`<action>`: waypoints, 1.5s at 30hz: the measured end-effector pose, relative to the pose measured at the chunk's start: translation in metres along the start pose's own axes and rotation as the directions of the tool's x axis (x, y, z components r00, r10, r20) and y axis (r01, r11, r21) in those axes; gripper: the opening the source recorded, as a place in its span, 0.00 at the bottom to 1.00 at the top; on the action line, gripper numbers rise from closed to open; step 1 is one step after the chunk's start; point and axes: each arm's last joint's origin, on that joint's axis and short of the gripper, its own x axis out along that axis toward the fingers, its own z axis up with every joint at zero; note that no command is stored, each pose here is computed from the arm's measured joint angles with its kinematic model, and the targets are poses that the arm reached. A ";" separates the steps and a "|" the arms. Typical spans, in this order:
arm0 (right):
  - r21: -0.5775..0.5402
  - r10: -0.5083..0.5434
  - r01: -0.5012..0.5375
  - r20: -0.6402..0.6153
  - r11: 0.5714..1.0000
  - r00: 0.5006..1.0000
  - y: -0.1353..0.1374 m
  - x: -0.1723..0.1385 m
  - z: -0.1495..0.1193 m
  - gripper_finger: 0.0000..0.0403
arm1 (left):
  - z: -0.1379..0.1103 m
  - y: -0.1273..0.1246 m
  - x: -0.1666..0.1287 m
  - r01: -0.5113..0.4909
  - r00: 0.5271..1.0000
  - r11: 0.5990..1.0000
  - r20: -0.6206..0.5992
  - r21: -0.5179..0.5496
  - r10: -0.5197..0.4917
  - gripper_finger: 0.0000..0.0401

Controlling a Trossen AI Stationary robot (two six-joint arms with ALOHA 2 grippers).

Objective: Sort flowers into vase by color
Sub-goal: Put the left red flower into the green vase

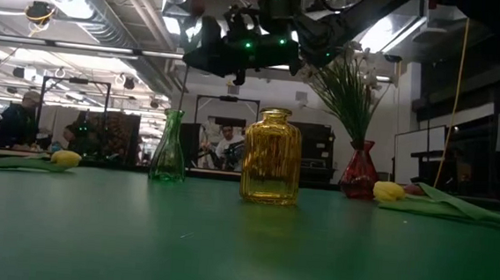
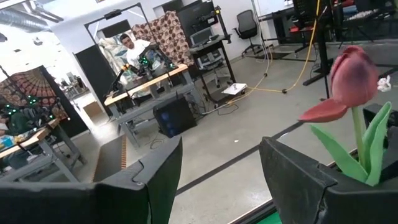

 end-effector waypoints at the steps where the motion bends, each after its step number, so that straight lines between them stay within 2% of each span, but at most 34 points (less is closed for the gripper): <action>1: 0.000 0.003 -0.003 -0.001 1.000 1.000 0.000 0.000 0.000 0.17 | 0.000 0.000 0.000 0.000 1.000 1.000 0.000 -0.001 0.000 0.53; 7: 0.001 0.003 -0.003 -0.004 1.000 1.000 0.000 0.000 0.000 0.34 | 0.000 0.000 0.000 0.000 1.000 1.000 0.000 -0.001 0.000 0.53; 13: -0.001 0.002 -0.002 -0.028 1.000 1.000 0.000 0.000 -0.003 0.43 | 0.000 0.000 0.000 0.000 1.000 1.000 0.000 -0.001 0.000 0.53; 24: -0.040 -0.025 0.018 -0.181 0.999 0.983 -0.001 -0.003 -0.014 0.47 | 0.000 0.000 0.000 0.000 1.000 1.000 0.000 -0.002 0.000 0.53; 29: -0.086 -0.060 0.039 -0.262 0.996 0.963 0.003 -0.012 -0.007 0.47 | 0.000 0.000 0.000 0.000 1.000 1.000 0.000 -0.002 0.000 0.53; 33: -0.100 -0.053 0.022 -0.310 0.995 0.949 0.018 -0.022 0.004 0.47 | 0.000 0.000 0.000 0.000 1.000 1.000 0.000 -0.002 0.000 0.53; 39: -0.208 -0.128 0.035 -0.450 0.977 0.884 0.051 -0.053 0.025 0.47 | 0.000 0.000 0.000 0.000 1.000 1.000 0.000 -0.003 0.000 0.53; 43: -0.254 -0.196 0.057 -0.564 0.965 0.802 0.073 -0.086 0.039 0.47 | 0.000 0.000 0.000 0.001 1.000 1.000 0.000 -0.003 -0.001 0.53; 45: -0.263 -0.251 0.102 -0.633 0.959 0.732 0.081 -0.107 0.044 0.47 | 0.000 0.000 0.000 0.001 1.000 1.000 0.000 -0.011 -0.001 0.53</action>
